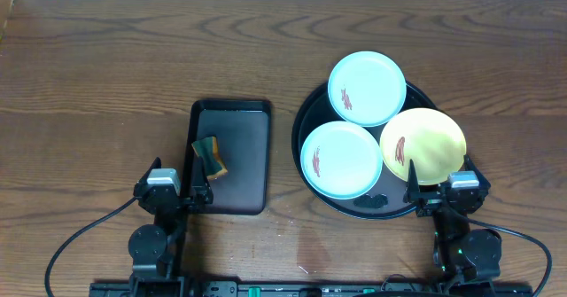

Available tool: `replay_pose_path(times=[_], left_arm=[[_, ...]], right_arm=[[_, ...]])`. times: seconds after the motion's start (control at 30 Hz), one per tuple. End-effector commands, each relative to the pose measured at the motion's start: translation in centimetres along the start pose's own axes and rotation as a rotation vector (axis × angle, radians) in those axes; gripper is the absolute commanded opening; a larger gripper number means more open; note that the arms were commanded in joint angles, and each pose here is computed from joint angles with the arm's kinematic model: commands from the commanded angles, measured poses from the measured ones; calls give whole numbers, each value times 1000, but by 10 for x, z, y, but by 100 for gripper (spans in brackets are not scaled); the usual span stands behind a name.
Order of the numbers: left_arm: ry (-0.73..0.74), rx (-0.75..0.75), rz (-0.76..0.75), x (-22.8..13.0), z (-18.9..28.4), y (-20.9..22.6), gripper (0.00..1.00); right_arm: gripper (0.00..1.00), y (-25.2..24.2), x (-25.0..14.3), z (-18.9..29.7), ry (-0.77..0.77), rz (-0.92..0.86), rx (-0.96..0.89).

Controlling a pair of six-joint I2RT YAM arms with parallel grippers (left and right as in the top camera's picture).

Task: Clean dirty plates on tray and stack at the side
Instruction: 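Move the left gripper toward the sponge on the black rectangular tray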

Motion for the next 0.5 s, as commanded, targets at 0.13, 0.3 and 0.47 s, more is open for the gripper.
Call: replay_pose_path(times=[0.13, 0.3, 0.47], left_arm=[[67, 13, 282, -15, -1, -1, 84], [68, 13, 282, -15, -1, -1, 84], [68, 13, 282, -15, -1, -1, 84]], right_arm=[[99, -2, 0, 0, 0, 9, -12], [99, -2, 0, 0, 0, 9, -12], [99, -2, 0, 0, 0, 9, -12]])
Point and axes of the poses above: each gripper's point midway between its finger pads, its own z axis back along the fingers, its own y axis along the line the jaws close on, x = y × z, the point moved 7 cm from there along z, back along the fingers, and after that the axes turned 14 degrees about -z, right-handed, at the moved point
